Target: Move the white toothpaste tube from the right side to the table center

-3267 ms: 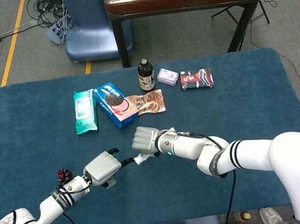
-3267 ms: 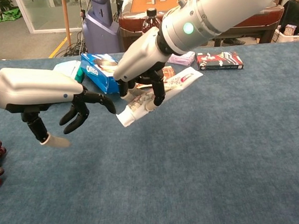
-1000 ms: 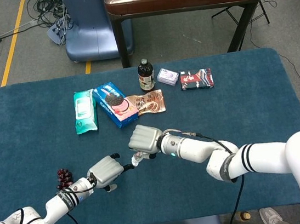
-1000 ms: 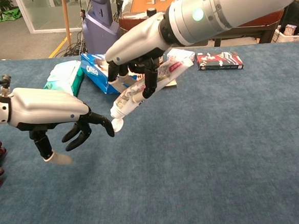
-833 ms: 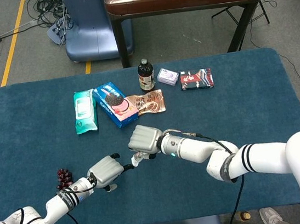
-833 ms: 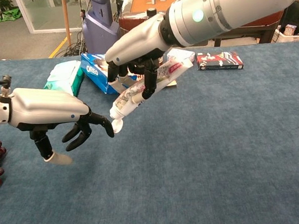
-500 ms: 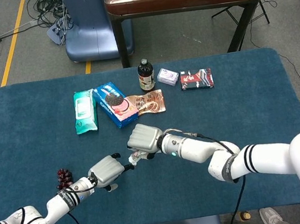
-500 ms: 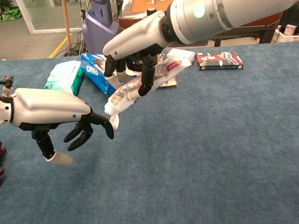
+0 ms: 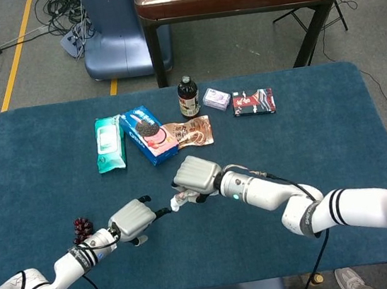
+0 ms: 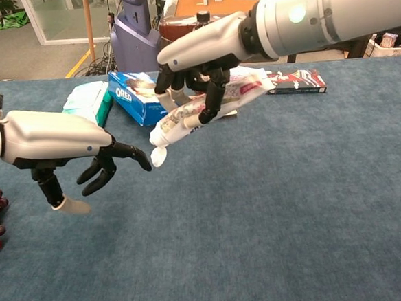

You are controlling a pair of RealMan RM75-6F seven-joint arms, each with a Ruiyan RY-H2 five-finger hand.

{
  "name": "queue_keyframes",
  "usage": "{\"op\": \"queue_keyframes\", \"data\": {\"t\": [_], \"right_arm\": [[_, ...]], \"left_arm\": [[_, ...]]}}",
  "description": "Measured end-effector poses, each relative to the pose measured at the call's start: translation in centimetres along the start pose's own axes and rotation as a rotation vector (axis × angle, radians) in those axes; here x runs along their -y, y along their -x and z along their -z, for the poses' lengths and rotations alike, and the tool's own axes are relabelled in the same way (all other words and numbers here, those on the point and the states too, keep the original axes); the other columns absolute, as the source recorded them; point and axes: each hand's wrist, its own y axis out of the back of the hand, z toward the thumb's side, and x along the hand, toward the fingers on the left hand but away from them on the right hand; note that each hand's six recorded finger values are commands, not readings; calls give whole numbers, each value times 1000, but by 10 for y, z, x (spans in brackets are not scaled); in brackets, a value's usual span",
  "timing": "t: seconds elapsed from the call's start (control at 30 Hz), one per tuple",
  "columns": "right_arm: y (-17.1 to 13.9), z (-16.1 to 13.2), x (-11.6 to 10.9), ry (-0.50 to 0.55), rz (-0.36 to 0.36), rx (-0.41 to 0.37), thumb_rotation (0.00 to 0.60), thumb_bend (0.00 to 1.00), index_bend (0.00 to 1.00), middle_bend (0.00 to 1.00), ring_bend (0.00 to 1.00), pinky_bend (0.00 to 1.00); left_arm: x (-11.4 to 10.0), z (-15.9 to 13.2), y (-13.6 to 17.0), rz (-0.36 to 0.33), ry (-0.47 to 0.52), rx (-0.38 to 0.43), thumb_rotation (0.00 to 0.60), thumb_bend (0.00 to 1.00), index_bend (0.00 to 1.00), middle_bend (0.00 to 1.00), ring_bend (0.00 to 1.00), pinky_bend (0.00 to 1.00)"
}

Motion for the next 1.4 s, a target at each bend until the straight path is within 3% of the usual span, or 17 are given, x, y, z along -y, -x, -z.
{"op": "queue_keyframes", "data": {"t": [0.2, 0.47, 0.73, 1.0, 1.23, 1.3, 1.4], "right_arm": [[-14, 18, 15, 70, 57, 43, 600, 948, 1000, 865, 770, 521], [-12, 30, 42, 80, 137, 66, 600, 655, 988, 798, 693, 505], [1, 31, 65, 46, 184, 75, 600, 567, 933, 735, 643, 462], [16, 24, 75, 38, 219, 84, 600, 490, 788, 637, 578, 424], [21, 23, 83, 49, 226, 102, 600, 413, 595, 532, 478, 363], [22, 23, 88, 59, 220, 106, 600, 397, 524, 487, 441, 343], [21, 24, 94, 69, 207, 113, 600, 347, 279, 354, 356, 304]], "left_arm": [[-5, 14, 16, -7, -13, -48, 600, 246, 128, 622, 570, 129], [-9, 31, 32, -25, -18, -119, 600, 246, 128, 622, 570, 129], [-11, 44, 44, -43, -11, -178, 600, 246, 128, 622, 570, 129], [-15, 54, 55, -64, -3, -220, 600, 246, 128, 623, 570, 129], [-16, 57, 61, -70, 2, -238, 600, 246, 129, 623, 571, 129], [-17, 57, 62, -73, 4, -239, 600, 246, 129, 624, 571, 129], [-17, 57, 63, -75, 3, -239, 600, 246, 128, 624, 572, 129]]}}
